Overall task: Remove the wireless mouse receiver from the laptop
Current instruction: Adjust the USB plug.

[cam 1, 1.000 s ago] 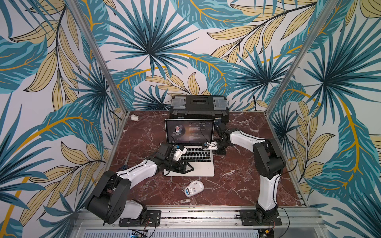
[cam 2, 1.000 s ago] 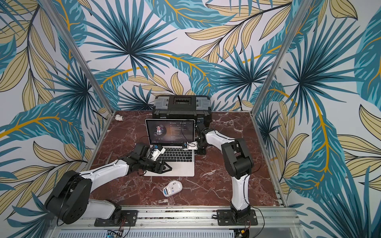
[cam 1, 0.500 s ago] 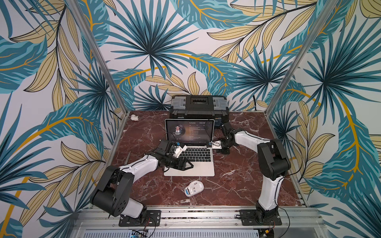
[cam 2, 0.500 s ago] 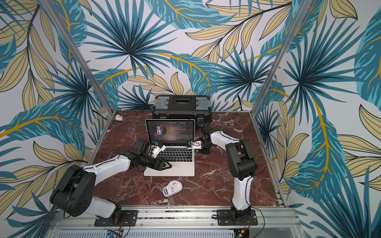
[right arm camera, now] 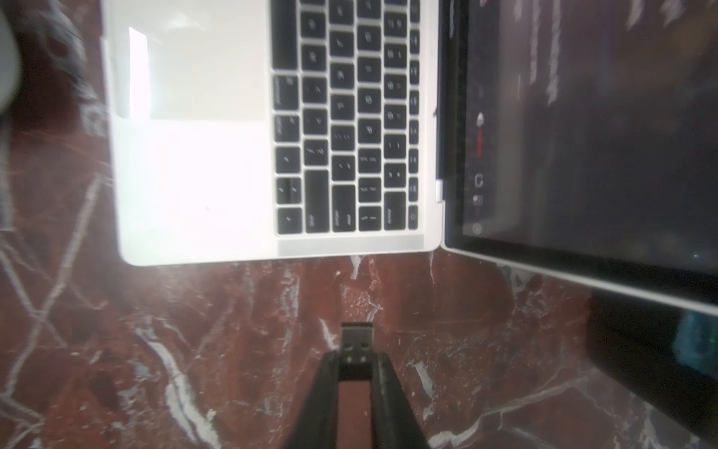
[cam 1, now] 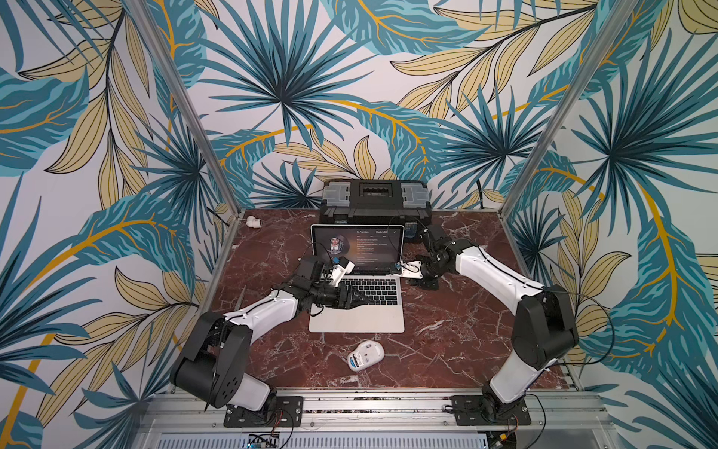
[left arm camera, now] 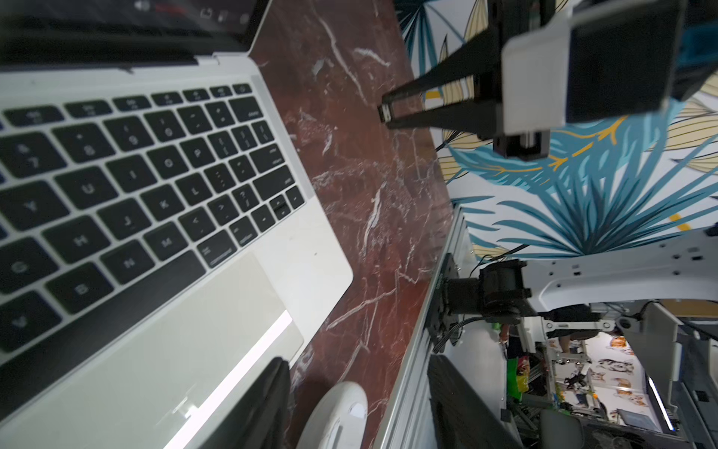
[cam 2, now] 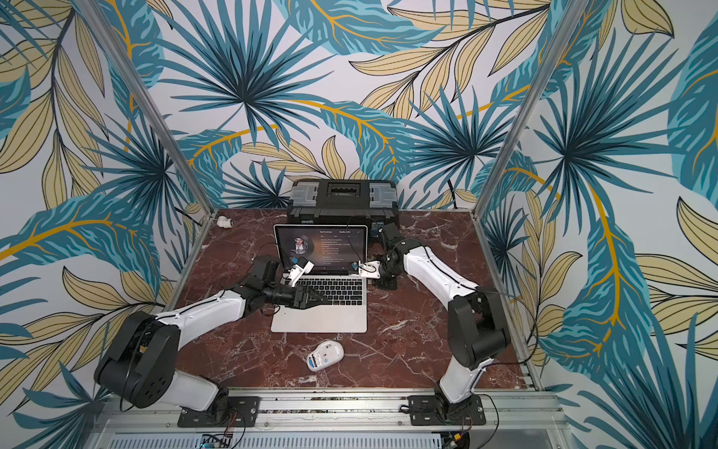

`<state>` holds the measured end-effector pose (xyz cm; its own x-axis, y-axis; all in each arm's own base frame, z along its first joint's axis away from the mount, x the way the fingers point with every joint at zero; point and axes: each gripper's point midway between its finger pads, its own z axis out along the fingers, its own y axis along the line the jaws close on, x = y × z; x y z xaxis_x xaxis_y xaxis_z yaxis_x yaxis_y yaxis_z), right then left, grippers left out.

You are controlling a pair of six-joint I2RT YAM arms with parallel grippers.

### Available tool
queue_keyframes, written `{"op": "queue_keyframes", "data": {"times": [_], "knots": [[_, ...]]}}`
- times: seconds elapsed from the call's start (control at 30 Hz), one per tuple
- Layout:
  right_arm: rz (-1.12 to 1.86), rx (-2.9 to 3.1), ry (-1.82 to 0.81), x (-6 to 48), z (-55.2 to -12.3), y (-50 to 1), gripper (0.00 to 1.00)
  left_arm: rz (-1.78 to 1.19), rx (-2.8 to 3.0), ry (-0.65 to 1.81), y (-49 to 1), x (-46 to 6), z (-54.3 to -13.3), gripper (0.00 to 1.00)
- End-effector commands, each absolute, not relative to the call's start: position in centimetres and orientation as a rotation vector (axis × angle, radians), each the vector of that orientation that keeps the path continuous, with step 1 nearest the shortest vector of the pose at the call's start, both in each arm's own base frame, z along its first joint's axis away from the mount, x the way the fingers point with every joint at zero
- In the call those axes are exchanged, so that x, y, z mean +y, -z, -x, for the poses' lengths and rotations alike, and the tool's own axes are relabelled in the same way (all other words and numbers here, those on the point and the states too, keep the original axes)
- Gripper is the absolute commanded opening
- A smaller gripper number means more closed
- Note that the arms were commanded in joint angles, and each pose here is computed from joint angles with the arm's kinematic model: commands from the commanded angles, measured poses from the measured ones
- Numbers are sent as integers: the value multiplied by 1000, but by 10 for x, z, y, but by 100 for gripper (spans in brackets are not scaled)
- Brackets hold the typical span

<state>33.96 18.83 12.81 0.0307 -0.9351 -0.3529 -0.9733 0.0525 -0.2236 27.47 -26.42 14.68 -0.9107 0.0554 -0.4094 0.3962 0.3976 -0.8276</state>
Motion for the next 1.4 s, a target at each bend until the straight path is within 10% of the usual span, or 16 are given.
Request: {"op": "queue_keyframes", "data": {"times": [0.0,1.1,1.37], "knots": [[1869,2003,-256,205,-307,-140,0,-435,2186,1700,-197,-291,-277,58],[1786,1915,-448,265,-278,-191,0,-426,2111,1835,-225,-322,-269,20],[1811,1920,-395,256,-274,-187,0,-422,2111,1818,-227,-320,-271,25]]}}
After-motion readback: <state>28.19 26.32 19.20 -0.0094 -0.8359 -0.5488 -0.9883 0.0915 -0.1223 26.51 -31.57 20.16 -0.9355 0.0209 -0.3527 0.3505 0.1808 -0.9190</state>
